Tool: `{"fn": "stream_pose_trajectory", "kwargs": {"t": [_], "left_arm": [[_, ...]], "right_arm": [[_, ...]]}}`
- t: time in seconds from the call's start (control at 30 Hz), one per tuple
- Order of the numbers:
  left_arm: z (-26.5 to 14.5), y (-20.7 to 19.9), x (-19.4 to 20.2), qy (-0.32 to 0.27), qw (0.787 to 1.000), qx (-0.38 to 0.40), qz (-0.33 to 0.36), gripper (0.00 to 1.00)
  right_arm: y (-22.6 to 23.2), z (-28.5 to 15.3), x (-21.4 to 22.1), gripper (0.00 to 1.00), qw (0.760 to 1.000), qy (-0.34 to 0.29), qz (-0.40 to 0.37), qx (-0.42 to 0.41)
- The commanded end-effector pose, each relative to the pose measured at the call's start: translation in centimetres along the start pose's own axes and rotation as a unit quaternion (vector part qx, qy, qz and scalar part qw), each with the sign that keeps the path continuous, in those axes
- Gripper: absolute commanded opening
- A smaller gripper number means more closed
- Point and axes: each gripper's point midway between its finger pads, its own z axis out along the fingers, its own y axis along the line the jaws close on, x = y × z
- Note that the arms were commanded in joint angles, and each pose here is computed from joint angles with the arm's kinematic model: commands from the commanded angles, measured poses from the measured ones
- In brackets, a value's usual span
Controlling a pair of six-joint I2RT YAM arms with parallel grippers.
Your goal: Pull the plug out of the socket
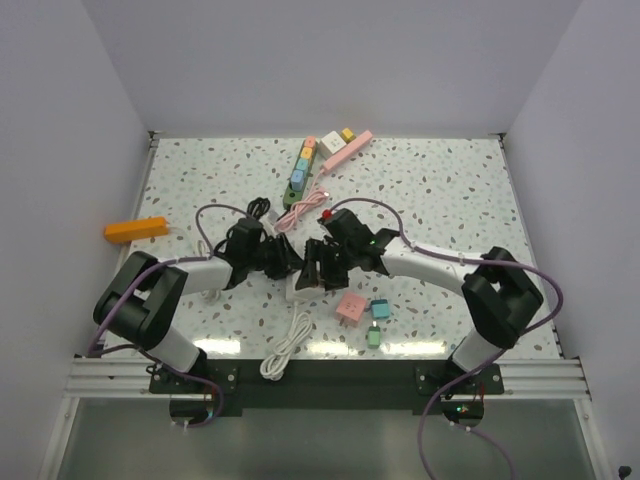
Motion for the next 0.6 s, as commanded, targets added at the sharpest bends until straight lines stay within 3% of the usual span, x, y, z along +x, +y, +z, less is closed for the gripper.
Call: {"fn": "stream_pose_trajectory", "kwargs": {"t": [0.0, 0.13, 0.3, 0.47, 0.53, 0.57], "left_arm": [[-0.2, 1.2, 0.1, 0.009, 0.997, -0.049, 0.051, 0.0], [0.2, 2.7, -0.2, 0.013, 0.994, -0.083, 0.064, 0.0], [0.5, 2.8, -0.3, 0.018, 0.994, -0.083, 0.064, 0.0], [-1.1, -2.5, -2.4, -0.002, 0.996, -0.02, 0.082, 0.0], [-3.4, -7.8, -4.7, -0.033, 0.992, 0.039, 0.115, 0.0], [-4.5, -7.8, -4.2, -0.015, 0.993, 0.021, 0.112, 0.0]], "right_arm": [[2.0, -6.5, -3.3, 0.0, 0.994, -0.098, -0.049, -0.012], [-1.2, -11.2, -3.4, 0.0, 0.989, -0.144, -0.035, 0.011], [-3.6, -13.7, -2.3, 0.0, 0.989, -0.135, -0.036, 0.037], [-7.5, -14.4, -3.2, 0.0, 0.98, -0.149, -0.015, 0.133], [-9.1, -14.0, -3.2, 0.0, 0.975, -0.134, -0.011, 0.176], [-9.9, -13.9, -3.4, 0.0, 0.971, -0.134, -0.009, 0.198]]}}
